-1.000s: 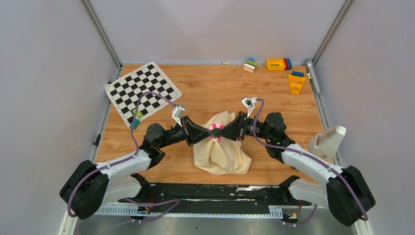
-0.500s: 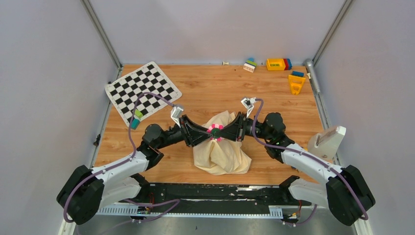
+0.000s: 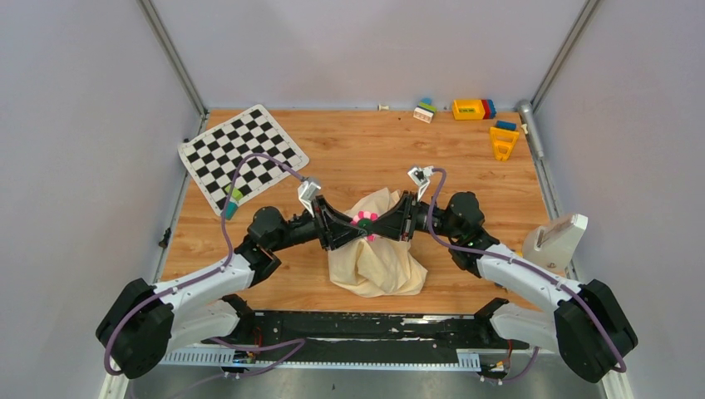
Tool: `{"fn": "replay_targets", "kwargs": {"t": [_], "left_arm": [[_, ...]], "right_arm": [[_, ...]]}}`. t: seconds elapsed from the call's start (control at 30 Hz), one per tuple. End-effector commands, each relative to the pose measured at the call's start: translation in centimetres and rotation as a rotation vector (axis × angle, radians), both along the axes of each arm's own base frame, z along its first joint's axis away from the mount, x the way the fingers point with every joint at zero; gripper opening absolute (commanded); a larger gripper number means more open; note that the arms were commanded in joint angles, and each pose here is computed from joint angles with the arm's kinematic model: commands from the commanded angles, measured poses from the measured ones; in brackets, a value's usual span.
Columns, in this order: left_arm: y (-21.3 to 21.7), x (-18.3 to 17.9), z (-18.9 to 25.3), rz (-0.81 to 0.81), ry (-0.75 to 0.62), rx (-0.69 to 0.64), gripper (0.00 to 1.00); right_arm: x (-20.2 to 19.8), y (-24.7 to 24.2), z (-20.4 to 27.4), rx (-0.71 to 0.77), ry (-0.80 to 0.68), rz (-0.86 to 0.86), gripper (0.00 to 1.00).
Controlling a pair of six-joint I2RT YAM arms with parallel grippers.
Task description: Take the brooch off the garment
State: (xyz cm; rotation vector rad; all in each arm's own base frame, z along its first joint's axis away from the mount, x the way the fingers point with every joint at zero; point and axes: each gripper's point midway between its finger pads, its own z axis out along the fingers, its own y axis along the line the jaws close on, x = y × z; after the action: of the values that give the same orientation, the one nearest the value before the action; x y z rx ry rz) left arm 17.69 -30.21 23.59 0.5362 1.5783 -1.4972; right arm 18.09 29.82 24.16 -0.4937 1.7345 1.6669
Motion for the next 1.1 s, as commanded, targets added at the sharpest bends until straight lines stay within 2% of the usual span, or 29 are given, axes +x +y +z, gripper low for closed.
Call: {"fn": "replay_targets", "kwargs": {"t": [0.0, 0.03, 0.13, 0.27, 0.33, 0.5, 0.73, 0.9, 0.97, 1.03, 1.07], "left_arm": [[-0.11, 0.71, 1.16, 0.031, -0.061, 0.006, 0.4], [-0.07, 0.74, 0.89, 0.033, -0.06, 0.019, 0.35], [0.12, 0.74, 0.89, 0.041, -0.064, 0.03, 0.3], [0.16, 0.34, 0.95, 0.027, -0.064, 0.027, 0.48], [0.17, 0.2, 1.03, 0.021, -0.071, 0.026, 0.48], [0.27, 0.06, 0.61, 0.018, -0.069, 0.038, 0.39], [0.29, 0.1, 0.45, 0.023, -0.062, 0.031, 0.18], [0.07, 0.22, 0.67, 0.019, -0.049, 0.015, 0.15], [0.0, 0.19, 0.81, 0.016, -0.046, 0.008, 0.19], [0.05, 0.12, 0.94, 0.015, -0.051, 0.002, 0.38], [0.13, 0.0, 1.03, 0.014, -0.053, -0.004, 0.42]], "right_arm": [[0.1, 0.24, 2.65, 0.059, -0.071, -0.003, 0.0], [0.03, 0.23, 2.69, 0.06, -0.073, -0.001, 0.0], [0.03, 0.17, 2.83, 0.063, -0.075, -0.007, 0.0], [0.1, 0.15, 2.78, 0.064, -0.071, -0.011, 0.0], [0.07, 0.15, 2.79, 0.066, -0.07, -0.011, 0.0], [0.02, 0.06, 2.94, 0.075, -0.069, -0.016, 0.0], [-0.22, 0.16, 2.85, 0.076, -0.069, 0.0, 0.0], [-0.5, 0.25, 2.73, 0.07, -0.085, 0.007, 0.0], [-0.37, 0.12, 2.77, 0.07, -0.085, -0.009, 0.0], [-0.18, -0.02, 2.83, 0.067, -0.088, -0.029, 0.0], [-0.03, -0.1, 2.7, 0.06, -0.089, -0.041, 0.0]]}}
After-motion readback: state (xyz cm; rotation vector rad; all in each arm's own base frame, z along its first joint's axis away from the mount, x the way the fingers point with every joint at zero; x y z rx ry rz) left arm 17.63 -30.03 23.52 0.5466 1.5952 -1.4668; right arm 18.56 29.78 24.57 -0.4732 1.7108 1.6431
